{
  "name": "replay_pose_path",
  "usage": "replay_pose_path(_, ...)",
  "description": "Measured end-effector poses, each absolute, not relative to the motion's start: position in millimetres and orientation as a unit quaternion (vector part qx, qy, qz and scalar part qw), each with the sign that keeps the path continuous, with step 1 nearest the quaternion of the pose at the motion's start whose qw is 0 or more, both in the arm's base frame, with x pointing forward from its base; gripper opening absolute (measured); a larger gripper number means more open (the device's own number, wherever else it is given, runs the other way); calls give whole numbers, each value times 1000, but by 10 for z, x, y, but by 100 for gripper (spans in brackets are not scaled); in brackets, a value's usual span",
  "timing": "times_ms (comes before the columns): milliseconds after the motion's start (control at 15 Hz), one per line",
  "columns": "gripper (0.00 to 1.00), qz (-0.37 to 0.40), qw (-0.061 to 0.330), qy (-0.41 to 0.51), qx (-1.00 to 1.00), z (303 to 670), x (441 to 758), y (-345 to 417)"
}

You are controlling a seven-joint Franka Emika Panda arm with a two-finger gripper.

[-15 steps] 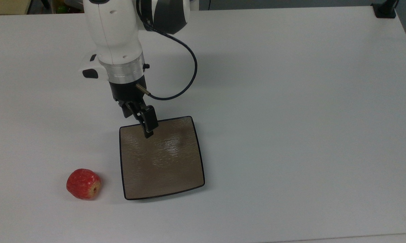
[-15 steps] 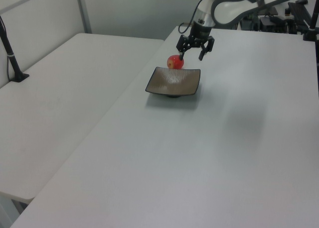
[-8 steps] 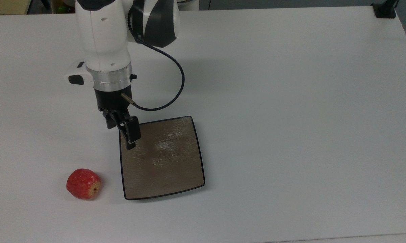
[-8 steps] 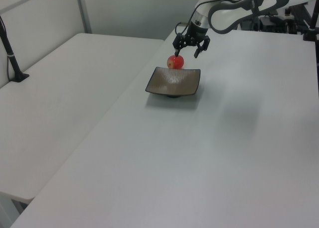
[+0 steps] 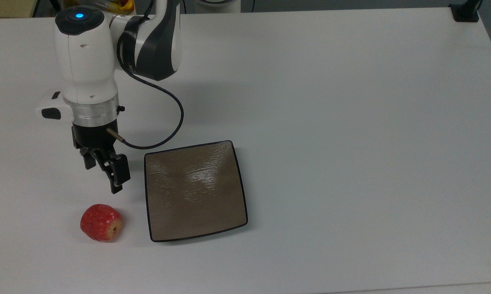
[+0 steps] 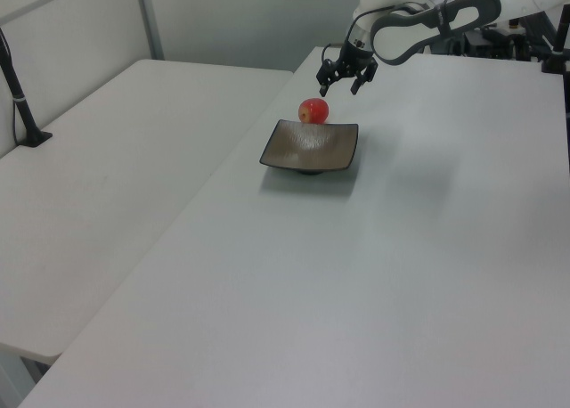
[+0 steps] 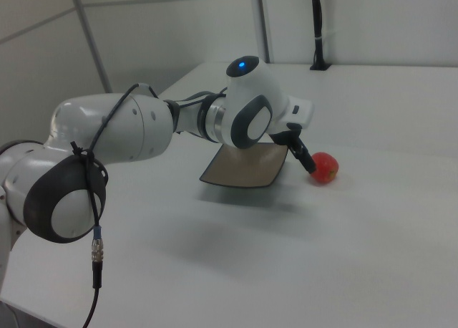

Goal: Apples placed on a ceramic plate
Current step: 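Move the gripper past the plate rim toward the red apple, then lower the gripper around the red apple and close it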

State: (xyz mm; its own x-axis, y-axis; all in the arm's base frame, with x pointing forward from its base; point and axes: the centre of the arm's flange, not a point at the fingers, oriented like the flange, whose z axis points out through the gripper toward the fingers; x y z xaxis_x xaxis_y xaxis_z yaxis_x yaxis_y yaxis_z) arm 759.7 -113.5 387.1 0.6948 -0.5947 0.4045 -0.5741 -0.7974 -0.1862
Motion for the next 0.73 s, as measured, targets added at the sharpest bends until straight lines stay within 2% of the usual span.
replay_pose_path(266, 100, -245, 7, 296, -923, 3930, 7699, -1249)
replay_pose_path(732, 100, -290, -15, 237, -927, 3599, 7871, -1181)
